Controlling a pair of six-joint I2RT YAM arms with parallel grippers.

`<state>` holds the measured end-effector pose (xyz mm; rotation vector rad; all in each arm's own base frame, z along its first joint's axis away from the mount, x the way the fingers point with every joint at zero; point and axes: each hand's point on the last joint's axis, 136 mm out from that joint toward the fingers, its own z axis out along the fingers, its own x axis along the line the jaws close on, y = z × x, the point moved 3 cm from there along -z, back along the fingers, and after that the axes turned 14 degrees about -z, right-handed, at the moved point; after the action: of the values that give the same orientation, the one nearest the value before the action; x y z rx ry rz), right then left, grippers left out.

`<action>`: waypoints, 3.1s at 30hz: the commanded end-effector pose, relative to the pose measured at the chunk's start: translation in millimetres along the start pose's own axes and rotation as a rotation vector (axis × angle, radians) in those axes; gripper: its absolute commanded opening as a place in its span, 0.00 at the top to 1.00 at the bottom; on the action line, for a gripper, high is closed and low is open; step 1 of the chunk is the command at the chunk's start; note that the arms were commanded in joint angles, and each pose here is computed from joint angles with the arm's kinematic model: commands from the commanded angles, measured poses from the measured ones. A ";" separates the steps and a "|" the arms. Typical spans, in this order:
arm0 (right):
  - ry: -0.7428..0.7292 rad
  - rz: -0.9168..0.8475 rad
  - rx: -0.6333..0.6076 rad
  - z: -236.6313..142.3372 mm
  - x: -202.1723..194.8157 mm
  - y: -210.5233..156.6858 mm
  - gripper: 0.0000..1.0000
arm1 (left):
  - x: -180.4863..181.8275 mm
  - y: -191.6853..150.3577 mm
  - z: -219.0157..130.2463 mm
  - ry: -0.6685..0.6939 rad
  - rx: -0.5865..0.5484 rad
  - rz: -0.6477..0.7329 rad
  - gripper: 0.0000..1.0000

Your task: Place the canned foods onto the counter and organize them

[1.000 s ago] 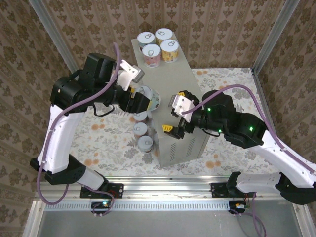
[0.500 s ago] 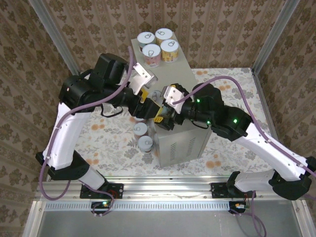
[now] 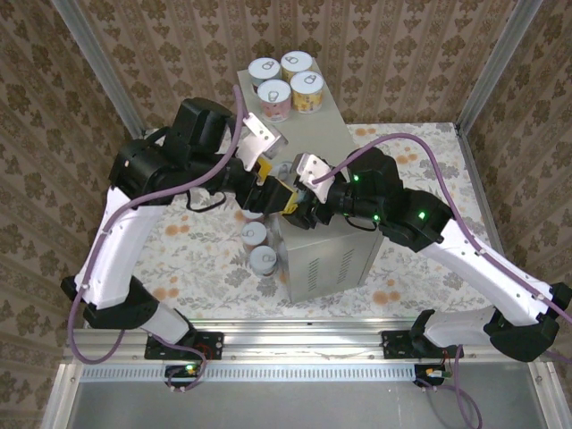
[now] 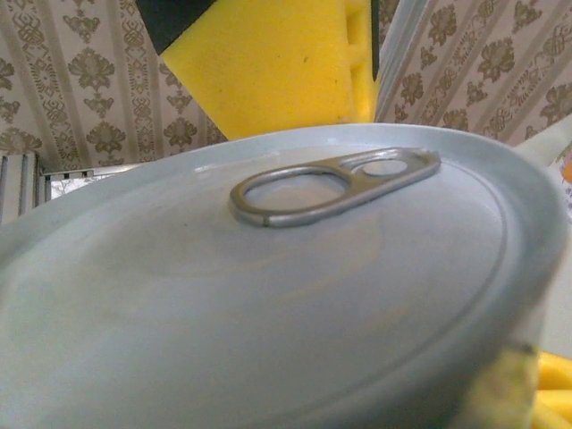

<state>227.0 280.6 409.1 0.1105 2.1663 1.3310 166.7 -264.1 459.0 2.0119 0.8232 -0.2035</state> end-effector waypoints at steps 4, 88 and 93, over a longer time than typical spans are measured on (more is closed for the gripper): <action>-0.071 0.197 -0.166 -16.6 -17.4 21.2 0.45 | -9.9 13.3 -5.3 -0.061 -0.161 0.080 0.46; -0.248 0.281 -0.050 7.0 -65.8 -12.7 0.11 | 85.4 -24.6 -66.8 0.300 -0.472 -0.084 0.00; -0.237 0.283 -0.059 19.1 -69.1 -8.5 0.14 | 89.6 -32.5 -71.5 0.303 -0.477 -0.103 0.00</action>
<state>293.0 260.0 404.4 0.5696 2.0280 1.3890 209.6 -154.5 432.7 1.5916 1.0679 0.2610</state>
